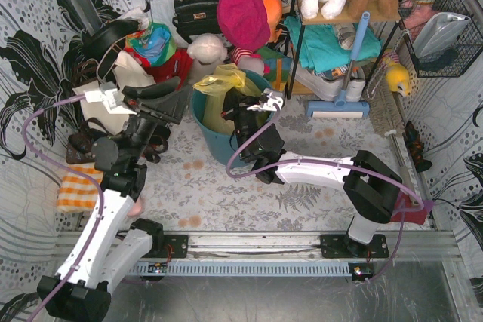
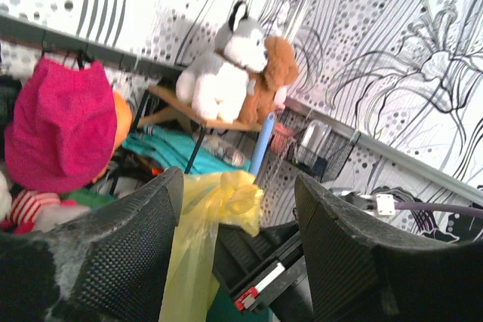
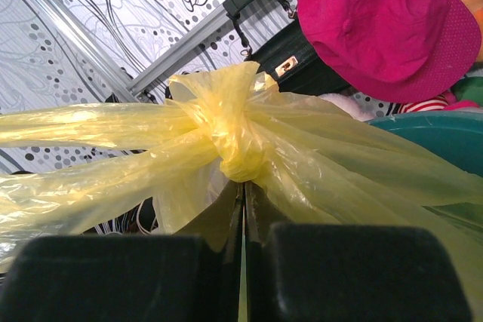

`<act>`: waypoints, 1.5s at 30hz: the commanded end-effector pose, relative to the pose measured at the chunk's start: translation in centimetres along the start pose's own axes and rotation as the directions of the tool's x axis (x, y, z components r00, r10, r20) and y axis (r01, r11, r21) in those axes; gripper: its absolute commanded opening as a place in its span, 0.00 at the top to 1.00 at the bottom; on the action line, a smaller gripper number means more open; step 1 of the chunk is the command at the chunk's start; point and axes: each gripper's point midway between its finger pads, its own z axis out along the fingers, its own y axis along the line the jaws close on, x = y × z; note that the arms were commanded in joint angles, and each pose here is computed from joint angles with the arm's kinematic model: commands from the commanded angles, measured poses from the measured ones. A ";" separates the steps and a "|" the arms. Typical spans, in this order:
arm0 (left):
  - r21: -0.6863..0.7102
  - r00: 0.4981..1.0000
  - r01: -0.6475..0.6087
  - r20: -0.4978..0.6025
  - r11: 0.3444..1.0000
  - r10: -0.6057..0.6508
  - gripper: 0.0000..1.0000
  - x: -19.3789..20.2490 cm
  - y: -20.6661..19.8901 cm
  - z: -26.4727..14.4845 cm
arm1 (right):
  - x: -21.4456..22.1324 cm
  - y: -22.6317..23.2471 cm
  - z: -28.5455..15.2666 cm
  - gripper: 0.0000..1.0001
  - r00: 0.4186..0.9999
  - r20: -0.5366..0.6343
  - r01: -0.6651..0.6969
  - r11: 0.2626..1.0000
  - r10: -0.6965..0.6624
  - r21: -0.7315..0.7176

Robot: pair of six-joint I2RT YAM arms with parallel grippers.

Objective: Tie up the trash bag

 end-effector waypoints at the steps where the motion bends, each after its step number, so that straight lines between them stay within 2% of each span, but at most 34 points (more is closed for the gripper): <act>1: -0.089 0.999 -0.020 0.040 0.996 0.023 0.32 -0.9 1.7 0.3 | -1.9 1.3 0.2 1.00 0.998 0.025 -0.060 0.998 0.061 -0.026; 4: -0.291 0.999 0.025 -0.024 0.957 -0.034 0.36 1.0 6.1 0.7 | -1.9 1.4 0.2 1.00 0.998 0.023 -0.065 0.997 0.066 -0.028; 6: -0.332 0.996 0.037 -0.068 0.943 -0.063 0.37 2.3 7.4 1.1 | -1.8 1.5 0.2 1.00 0.997 0.019 -0.069 0.997 0.069 -0.031; 8: -0.220 0.989 0.052 -0.120 0.974 -0.080 0.41 3.3 5.7 2.3 | -1.7 1.6 0.2 1.00 0.998 0.017 -0.066 0.997 0.067 -0.032; 10: -0.036 0.977 0.100 -0.186 0.994 -0.105 0.50 4.0 2.5 3.6 | -1.8 1.6 0.3 1.00 0.998 0.017 -0.067 0.997 0.068 -0.031; 14: 0.238 0.946 0.177 -0.308 0.955 -0.099 0.52 5.4 -3.1 4.9 | -1.8 1.6 0.3 1.00 0.997 0.016 -0.069 0.997 0.069 -0.031; 18: 0.379 0.909 0.219 -0.413 0.899 -0.048 0.51 7.2 -7.3 6.1 | -1.7 1.7 0.3 1.00 0.997 0.015 -0.071 0.997 0.072 -0.031; 22: 0.425 0.887 0.263 -0.459 0.866 -0.044 0.51 8.7 -9.0 6.6 | -1.7 1.9 0.5 1.00 0.997 0.014 -0.072 0.997 0.073 -0.033; 25: 0.352 0.899 0.207 -0.436 0.913 -0.036 0.51 8.7 -7.6 6.8 | -1.6 2.1 0.5 1.00 0.997 0.010 -0.074 0.996 0.075 -0.040; 27: 0.227 0.917 0.091 -0.398 0.970 0.007 0.49 8.2 -5.1 6.9 | -1.5 2.2 0.5 1.00 0.997 0.006 -0.072 0.996 0.073 -0.043; 29: 0.069 0.934 -0.006 -0.355 0.998 0.031 0.49 7.2 -2.3 6.9 | -1.4 2.2 0.6 1.00 0.997 0.004 -0.073 0.996 0.073 -0.043; 31: -0.083 0.945 -0.070 -0.323 0.994 0.039 0.49 6.4 0.4 6.4 | -1.3 2.3 0.5 1.00 0.997 0.000 -0.073 0.996 0.073 -0.045; 34: -0.236 0.954 -0.094 -0.300 0.967 0.020 0.50 5.9 3.0 5.3 | -1.3 2.4 0.6 1.00 0.997 0.000 -0.072 0.996 0.072 -0.046; 40: -0.315 0.935 -0.029 -0.343 0.949 -0.085 0.48 8.1 5.3 4.2 | -1.4 2.4 0.6 1.00 0.998 -0.004 -0.067 0.997 0.067 -0.048; 45: -0.433 0.955 -0.016 -0.275 0.901 -0.115 0.45 7.2 8.3 1.9 | -1.5 2.4 0.6 1.00 0.998 -0.005 -0.064 0.997 0.064 -0.047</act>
